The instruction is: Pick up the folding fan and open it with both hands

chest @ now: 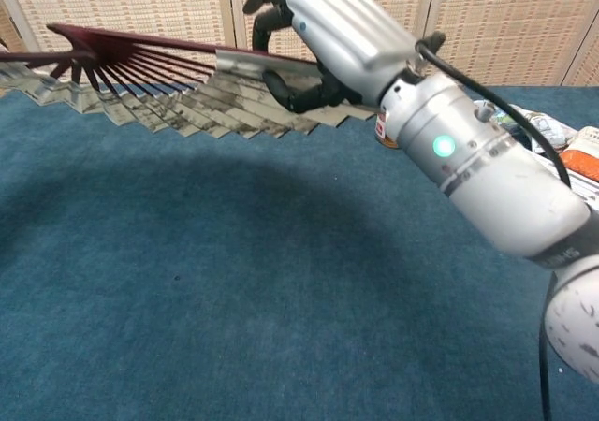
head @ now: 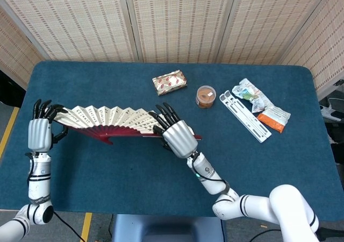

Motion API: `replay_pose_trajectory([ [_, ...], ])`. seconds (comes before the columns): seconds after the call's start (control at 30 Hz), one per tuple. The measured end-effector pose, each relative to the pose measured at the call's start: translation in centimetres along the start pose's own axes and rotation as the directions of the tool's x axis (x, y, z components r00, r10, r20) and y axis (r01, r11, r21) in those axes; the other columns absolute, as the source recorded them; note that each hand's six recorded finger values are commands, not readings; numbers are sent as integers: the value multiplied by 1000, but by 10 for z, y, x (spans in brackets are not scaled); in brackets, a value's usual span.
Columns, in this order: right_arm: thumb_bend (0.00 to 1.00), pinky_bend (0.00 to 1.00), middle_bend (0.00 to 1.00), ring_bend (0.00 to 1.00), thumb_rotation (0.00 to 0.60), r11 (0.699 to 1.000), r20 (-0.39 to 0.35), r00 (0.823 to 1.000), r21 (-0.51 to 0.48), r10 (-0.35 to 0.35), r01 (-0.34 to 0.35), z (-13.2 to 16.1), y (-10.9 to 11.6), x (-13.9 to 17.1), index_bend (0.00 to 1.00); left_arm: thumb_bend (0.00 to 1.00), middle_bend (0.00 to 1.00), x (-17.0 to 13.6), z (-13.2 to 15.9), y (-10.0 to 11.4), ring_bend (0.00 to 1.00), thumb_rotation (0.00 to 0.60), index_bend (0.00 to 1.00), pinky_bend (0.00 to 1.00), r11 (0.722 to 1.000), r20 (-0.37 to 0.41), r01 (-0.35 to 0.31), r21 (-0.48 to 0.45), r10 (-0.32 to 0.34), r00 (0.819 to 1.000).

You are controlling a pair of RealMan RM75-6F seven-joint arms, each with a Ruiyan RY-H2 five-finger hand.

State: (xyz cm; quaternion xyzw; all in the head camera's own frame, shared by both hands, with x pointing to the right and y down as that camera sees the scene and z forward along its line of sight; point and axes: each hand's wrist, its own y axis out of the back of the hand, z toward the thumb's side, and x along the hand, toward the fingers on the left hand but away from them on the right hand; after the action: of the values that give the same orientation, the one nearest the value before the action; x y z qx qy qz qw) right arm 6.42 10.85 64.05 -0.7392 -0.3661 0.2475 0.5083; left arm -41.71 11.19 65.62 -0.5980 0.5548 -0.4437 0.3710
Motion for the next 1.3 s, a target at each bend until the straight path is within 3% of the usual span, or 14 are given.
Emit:
replay_pose_trajectory([
  [0.13,652,0,159,0,600,999,-20,999,18,34,-33,-2,-14,19,576,510,232,-8,-11,-13,80,600,348,15,997,7,30,76,-30,1000],
  [0.33,631,0,153,0,600,993,-33,994,57,104,-102,-5,-32,42,380,499,177,-27,-24,-36,54,600,295,12,981,10,100,165,-103,995],
  [0.4,547,0,123,0,600,990,-35,992,78,121,-118,-6,-34,47,265,473,134,-34,-28,-42,32,600,239,7,973,11,126,193,-131,991],
  [0.47,435,0,74,0,600,984,-32,989,108,146,-141,-8,-38,53,115,421,41,-40,-31,-48,3,600,88,1,964,12,152,218,-158,987],
  [0.53,334,0,42,0,600,978,-25,986,134,167,-162,-10,-40,58,16,398,1,-48,-35,-55,0,600,5,0,953,10,183,241,-191,981],
  [0.77,154,0,0,0,600,962,10,978,176,209,-207,-14,-33,75,0,371,0,-61,-44,-63,0,600,0,1,947,-16,249,203,-251,968],
  [0.9,68,0,0,0,600,933,28,956,209,293,-292,-21,-33,86,0,374,0,-66,-46,-63,0,600,0,2,936,-16,307,171,-309,951],
  [1.0,30,0,0,0,600,881,56,915,253,400,-400,-29,-37,95,0,373,0,-70,-46,-63,0,600,0,3,919,-19,365,148,-366,930],
  [1.07,17,0,0,0,600,830,91,872,272,481,-487,-37,-41,101,0,368,0,-73,-45,-65,0,600,0,3,902,-24,415,123,-415,910],
  [1.17,6,0,0,0,600,749,152,796,273,586,-604,-51,-44,108,0,359,0,-78,-44,-67,0,600,0,1,848,-40,527,60,-525,850],
  [1.23,1,0,0,0,600,693,188,740,265,645,-671,-58,-42,112,0,359,0,-82,-42,-66,0,600,0,0,793,-53,609,6,-608,792],
  [1.3,0,0,0,0,600,655,206,700,251,683,-713,-62,-36,113,0,358,0,-83,-40,-56,0,600,0,0,744,-60,667,-44,-669,741],
])
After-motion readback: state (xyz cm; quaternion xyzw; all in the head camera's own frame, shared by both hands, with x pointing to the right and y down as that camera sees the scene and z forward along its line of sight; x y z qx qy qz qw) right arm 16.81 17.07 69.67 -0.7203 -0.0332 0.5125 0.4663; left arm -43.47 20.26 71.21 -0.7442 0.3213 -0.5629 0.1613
